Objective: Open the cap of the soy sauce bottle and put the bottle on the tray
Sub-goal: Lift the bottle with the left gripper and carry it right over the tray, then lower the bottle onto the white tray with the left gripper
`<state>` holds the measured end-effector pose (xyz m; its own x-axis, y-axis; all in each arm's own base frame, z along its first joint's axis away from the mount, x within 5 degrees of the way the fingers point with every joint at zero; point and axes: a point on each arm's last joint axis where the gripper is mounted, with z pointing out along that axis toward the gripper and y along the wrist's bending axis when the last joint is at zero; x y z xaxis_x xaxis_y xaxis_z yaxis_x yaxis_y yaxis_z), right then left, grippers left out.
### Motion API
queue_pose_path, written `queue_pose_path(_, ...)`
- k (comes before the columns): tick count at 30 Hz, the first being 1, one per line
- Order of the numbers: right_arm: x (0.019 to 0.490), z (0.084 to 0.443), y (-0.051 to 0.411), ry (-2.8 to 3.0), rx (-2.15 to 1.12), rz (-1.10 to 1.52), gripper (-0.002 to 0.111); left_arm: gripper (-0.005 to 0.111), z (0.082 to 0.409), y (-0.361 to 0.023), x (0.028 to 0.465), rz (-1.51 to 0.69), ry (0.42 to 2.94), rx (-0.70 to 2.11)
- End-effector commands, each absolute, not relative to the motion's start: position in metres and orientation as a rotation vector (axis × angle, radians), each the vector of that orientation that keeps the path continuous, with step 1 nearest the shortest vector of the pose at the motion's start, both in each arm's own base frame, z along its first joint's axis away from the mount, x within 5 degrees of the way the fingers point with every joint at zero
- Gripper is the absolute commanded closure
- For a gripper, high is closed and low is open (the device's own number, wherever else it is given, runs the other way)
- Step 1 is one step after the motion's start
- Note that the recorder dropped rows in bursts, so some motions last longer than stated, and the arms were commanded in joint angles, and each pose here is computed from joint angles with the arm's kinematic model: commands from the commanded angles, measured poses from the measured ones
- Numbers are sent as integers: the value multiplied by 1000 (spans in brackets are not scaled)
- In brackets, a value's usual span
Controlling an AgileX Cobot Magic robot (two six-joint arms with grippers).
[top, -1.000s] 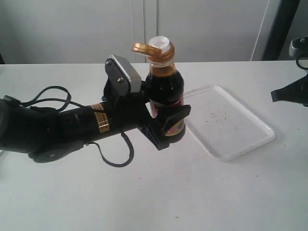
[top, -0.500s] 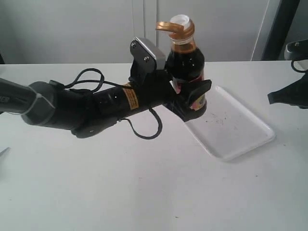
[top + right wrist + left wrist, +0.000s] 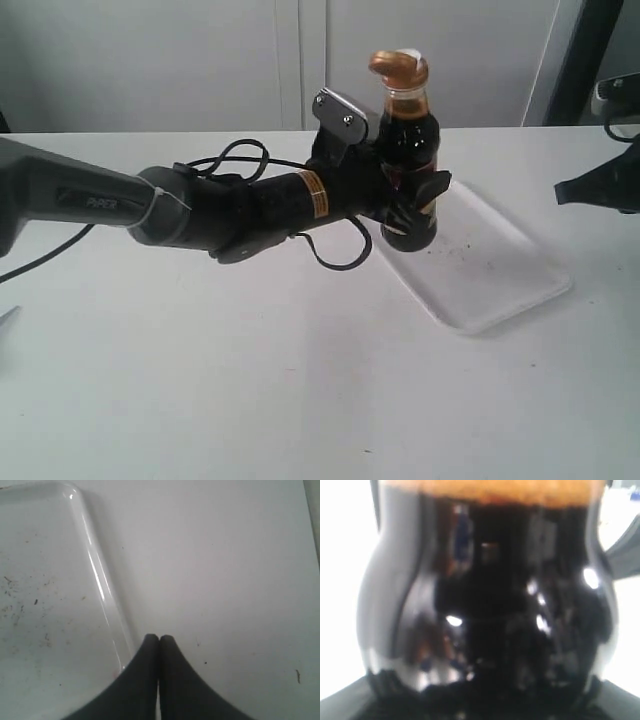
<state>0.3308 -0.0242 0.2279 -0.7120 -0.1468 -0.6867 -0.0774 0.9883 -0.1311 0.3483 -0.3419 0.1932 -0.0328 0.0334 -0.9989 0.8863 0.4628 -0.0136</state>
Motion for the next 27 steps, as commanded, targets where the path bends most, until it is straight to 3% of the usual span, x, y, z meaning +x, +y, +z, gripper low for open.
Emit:
queue_pose_path(1,335,229,-27,2334,-156,-134,108,107,221,-355,351,-934,1345,827)
queue_pose_path(12,336,229,-27,2319,-154,-137,108,107,212,-390,358,-878,1392,869)
queue_pose_path(27,337,230,-27,2301,-140,-136,108,107,187,-401,371,-865,1451,866)
